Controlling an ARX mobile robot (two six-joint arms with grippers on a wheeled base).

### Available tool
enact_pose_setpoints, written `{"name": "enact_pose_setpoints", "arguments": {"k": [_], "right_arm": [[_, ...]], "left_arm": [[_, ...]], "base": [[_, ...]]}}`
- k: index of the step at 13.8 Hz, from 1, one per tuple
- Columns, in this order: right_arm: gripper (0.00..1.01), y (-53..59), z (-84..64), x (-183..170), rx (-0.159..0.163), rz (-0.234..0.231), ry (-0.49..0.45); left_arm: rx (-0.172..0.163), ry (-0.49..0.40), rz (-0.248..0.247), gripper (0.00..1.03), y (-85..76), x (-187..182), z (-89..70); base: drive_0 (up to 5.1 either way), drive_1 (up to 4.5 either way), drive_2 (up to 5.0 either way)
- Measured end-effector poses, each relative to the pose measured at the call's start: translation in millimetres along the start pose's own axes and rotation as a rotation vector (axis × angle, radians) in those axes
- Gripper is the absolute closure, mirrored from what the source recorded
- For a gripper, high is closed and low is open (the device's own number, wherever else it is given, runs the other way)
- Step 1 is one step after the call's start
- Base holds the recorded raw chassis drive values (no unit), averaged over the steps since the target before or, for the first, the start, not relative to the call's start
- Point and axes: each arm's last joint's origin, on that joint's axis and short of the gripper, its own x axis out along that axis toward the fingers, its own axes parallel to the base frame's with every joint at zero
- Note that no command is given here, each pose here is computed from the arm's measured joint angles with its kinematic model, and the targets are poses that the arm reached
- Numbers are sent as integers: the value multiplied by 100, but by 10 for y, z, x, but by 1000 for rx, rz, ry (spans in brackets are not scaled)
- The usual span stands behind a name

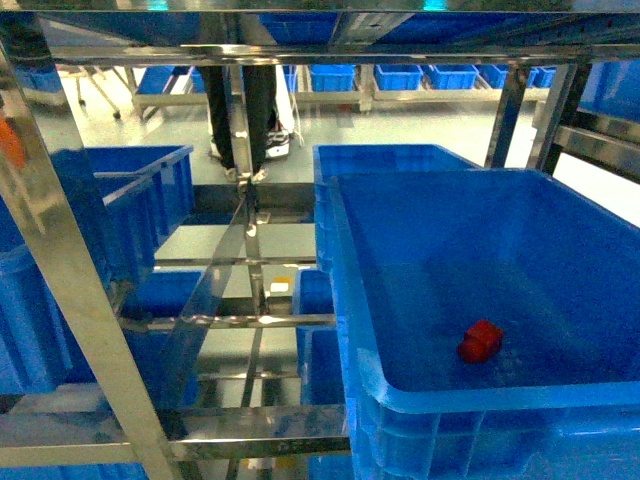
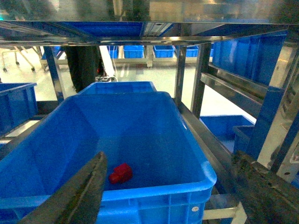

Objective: Pick red block from blue box to shelf

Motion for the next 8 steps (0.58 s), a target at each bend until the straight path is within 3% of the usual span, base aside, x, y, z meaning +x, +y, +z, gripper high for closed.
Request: {"name": "enact_pose_setpoints", "arguments": {"k": [2,8], "right_arm": [[3,0,0,0,0,0,0],[3,0,0,0,0,0,0]], "left_arm": [[0,0,0,5,0,0,0],[0,0,0,5,0,0,0]], "base": [[0,0,0],[0,0,0]]}}
